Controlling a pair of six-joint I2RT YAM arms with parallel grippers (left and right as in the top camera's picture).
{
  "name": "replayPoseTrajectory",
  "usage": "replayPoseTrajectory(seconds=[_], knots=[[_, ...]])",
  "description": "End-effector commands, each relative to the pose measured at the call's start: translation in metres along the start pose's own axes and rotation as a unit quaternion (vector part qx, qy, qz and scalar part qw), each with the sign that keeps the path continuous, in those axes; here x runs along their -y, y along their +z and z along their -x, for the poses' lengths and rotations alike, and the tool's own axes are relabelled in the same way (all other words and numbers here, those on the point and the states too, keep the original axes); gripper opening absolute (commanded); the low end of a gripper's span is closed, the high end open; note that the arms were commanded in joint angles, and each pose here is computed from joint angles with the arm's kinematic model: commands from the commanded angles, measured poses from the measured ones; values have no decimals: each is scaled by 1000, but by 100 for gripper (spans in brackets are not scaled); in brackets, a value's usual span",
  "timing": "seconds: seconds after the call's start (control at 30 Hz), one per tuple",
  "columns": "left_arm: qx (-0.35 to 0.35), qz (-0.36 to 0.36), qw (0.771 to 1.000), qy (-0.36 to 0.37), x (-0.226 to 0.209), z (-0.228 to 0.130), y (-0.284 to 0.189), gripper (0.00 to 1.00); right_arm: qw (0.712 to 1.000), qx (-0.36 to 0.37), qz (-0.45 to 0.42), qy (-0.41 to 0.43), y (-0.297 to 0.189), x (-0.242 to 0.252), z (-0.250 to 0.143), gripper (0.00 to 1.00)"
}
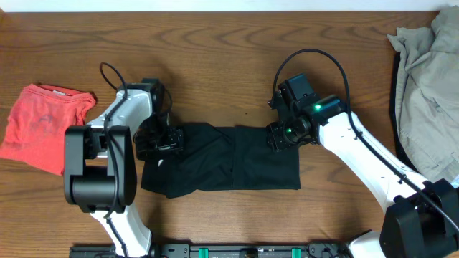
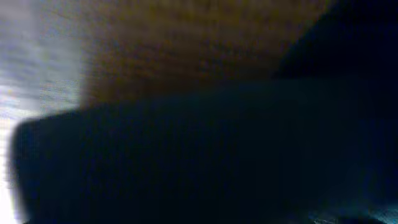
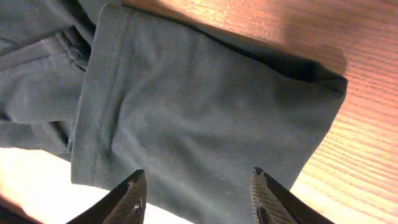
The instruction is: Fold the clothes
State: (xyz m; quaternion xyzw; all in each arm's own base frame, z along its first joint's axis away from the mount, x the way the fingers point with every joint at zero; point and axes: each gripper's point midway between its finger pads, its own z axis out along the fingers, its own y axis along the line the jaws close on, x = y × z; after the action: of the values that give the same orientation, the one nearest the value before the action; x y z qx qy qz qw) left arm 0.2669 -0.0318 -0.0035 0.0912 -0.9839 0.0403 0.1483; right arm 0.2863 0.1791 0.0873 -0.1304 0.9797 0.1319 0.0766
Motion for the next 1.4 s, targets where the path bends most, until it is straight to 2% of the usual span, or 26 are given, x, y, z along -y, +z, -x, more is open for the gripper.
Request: replayPoseTrajectory(seconds=[0.0, 0.1, 0.37, 0.5, 0.73, 1.07, 1.33, 1.37], knots=[[-32, -16, 999, 6, 3, -11, 15, 79, 1000, 8, -11, 4, -2, 3, 5, 52], [-28, -16, 999, 7, 3, -10, 23, 72, 1000, 10, -21, 4, -3, 7, 5, 52], [-5, -21, 1000, 11, 5, 0, 26, 31, 1000, 11, -22, 4, -3, 7, 6, 53], [3, -22, 1000, 11, 6, 3, 23, 19, 1000, 12, -26, 4, -3, 9, 6, 53], [57, -34, 998, 0, 6, 33, -9, 14, 999, 12, -36, 5, -3, 13, 6, 53], [120, -27, 990, -69, -39, 73, -83, 14, 995, 20, -83, 55, -10, 54, 10, 53], [133, -29, 987, -81, -49, 78, -101, 15, 992, 14, -92, 90, -15, 77, 7, 53], [132, -29, 987, -81, -49, 78, -101, 17, 991, 14, -92, 92, -16, 78, 7, 53]])
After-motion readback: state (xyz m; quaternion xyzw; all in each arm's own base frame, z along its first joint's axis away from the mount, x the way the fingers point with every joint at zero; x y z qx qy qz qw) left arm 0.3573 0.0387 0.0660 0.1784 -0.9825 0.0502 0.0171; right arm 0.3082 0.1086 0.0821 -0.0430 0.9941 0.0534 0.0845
